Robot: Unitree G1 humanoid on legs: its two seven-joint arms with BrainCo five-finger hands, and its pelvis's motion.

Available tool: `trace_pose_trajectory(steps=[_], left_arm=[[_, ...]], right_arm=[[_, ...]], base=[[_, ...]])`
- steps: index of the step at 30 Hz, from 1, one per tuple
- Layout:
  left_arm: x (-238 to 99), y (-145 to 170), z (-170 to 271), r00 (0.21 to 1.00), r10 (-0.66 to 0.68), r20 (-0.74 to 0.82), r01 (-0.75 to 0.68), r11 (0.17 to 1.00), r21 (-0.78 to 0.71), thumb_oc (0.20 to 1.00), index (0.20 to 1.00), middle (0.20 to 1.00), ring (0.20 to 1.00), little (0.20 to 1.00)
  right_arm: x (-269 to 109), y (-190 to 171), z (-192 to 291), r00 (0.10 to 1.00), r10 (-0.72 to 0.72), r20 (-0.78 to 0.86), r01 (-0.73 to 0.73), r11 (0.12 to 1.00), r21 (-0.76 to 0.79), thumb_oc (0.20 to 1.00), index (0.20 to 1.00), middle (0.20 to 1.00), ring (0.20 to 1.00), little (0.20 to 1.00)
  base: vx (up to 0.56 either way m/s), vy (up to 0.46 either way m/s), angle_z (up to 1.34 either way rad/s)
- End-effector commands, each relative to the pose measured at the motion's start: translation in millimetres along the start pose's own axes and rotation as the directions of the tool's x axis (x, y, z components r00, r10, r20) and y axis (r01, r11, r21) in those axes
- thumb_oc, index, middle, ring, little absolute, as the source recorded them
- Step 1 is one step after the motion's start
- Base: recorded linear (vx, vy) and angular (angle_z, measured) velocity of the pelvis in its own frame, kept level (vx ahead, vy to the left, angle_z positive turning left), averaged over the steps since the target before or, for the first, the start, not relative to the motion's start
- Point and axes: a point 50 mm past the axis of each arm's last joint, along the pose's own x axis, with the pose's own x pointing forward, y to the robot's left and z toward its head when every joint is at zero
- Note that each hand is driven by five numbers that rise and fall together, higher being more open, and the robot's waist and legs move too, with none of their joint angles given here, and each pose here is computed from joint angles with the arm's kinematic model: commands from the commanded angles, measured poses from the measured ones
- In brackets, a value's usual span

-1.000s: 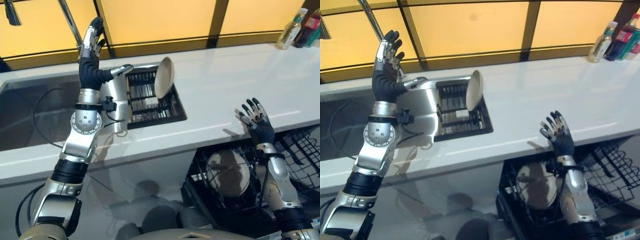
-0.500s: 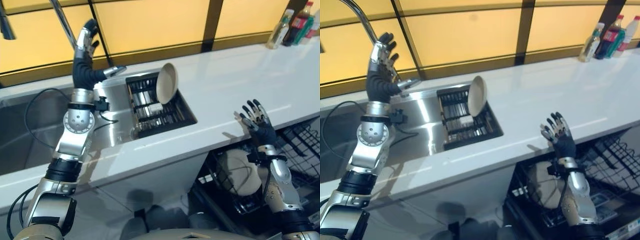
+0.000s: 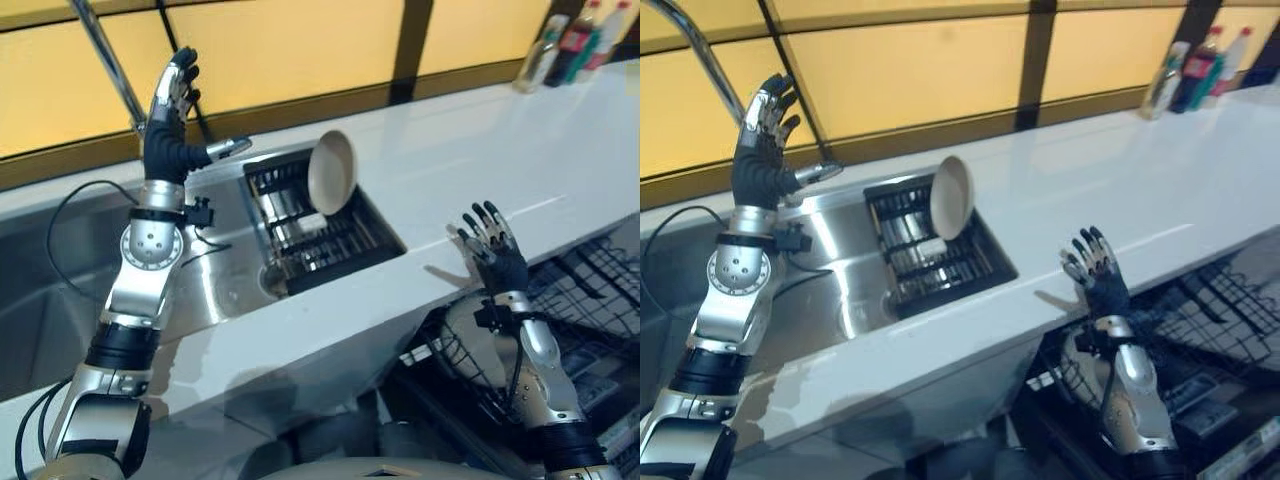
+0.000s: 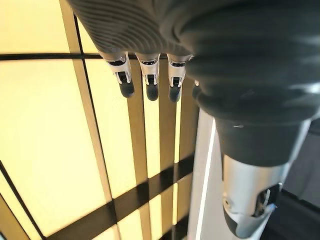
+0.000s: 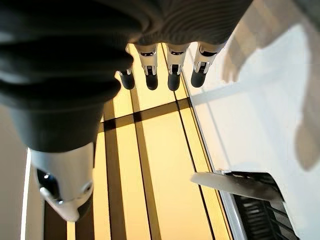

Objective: Pick up plates and place into dishwasher.

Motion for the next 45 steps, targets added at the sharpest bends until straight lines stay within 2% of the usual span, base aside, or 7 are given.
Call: trace_pose_trajectory(steps=[1, 10, 16, 19, 26, 35, 45], left_arm=[[-2, 1, 14, 0.995, 0.005, 0.098, -0.011, 0.998, 0.057, 1.000, 1.000, 1.000, 1.000, 1.000], [-11, -1, 5, 0.999, -0.009, 0.043, 0.006, 0.997, 0.075, 1.000, 1.000, 1.000, 1.000, 1.000], [-7, 3, -1, 0.998, -0.060, 0.031, 0.051, 0.969, 0.240, 1.000, 1.000, 1.000, 1.000, 1.000], [8, 9, 5, 0.990, -0.128, 0.067, 0.083, 0.885, 0.459, 1.000, 1.000, 1.000, 1.000, 1.000], [60, 33, 24, 0.964, -0.244, 0.108, 0.028, 0.497, 0.867, 1.000, 1.000, 1.000, 1.000, 1.000], [87, 40, 32, 0.923, -0.383, 0.036, -0.038, 0.002, 0.999, 1.000, 1.000, 1.000, 1.000, 1.000], [110, 51, 39, 0.947, -0.318, -0.036, -0.059, -0.286, 0.956, 1.000, 1.000, 1.000, 1.000, 1.000]], right_arm=[[11, 8, 24, 0.992, 0.059, 0.111, -0.059, 0.998, -0.003, 1.000, 1.000, 1.000, 1.000, 1.000], [3, -6, 27, 0.998, 0.037, 0.057, -0.037, 0.999, -0.012, 1.000, 1.000, 1.000, 1.000, 1.000], [-5, -6, 21, 0.998, 0.060, -0.005, -0.060, 0.998, -0.027, 1.000, 1.000, 1.000, 1.000, 1.000], [-5, -8, 20, 0.996, 0.079, -0.032, -0.080, 0.996, -0.038, 1.000, 1.000, 1.000, 1.000, 1.000], [5, -12, 35, 0.993, 0.118, -0.016, -0.118, 0.992, -0.050, 1.000, 1.000, 1.000, 1.000, 1.000], [14, -21, 53, 0.990, 0.140, 0.025, -0.137, 0.987, -0.088, 1.000, 1.000, 1.000, 1.000, 1.000], [24, -17, 74, 0.980, 0.170, 0.104, -0.157, 0.980, -0.122, 1.000, 1.000, 1.000, 1.000, 1.000]], base=[[0.18, -0.176, -0.01], [0.22, -0.036, 0.15], [0.16, 0.003, -0.02], [0.09, -0.010, -0.02], [-0.01, -0.011, -0.10], [-0.02, -0.010, -0.08], [-0.02, -0.007, -0.02]])
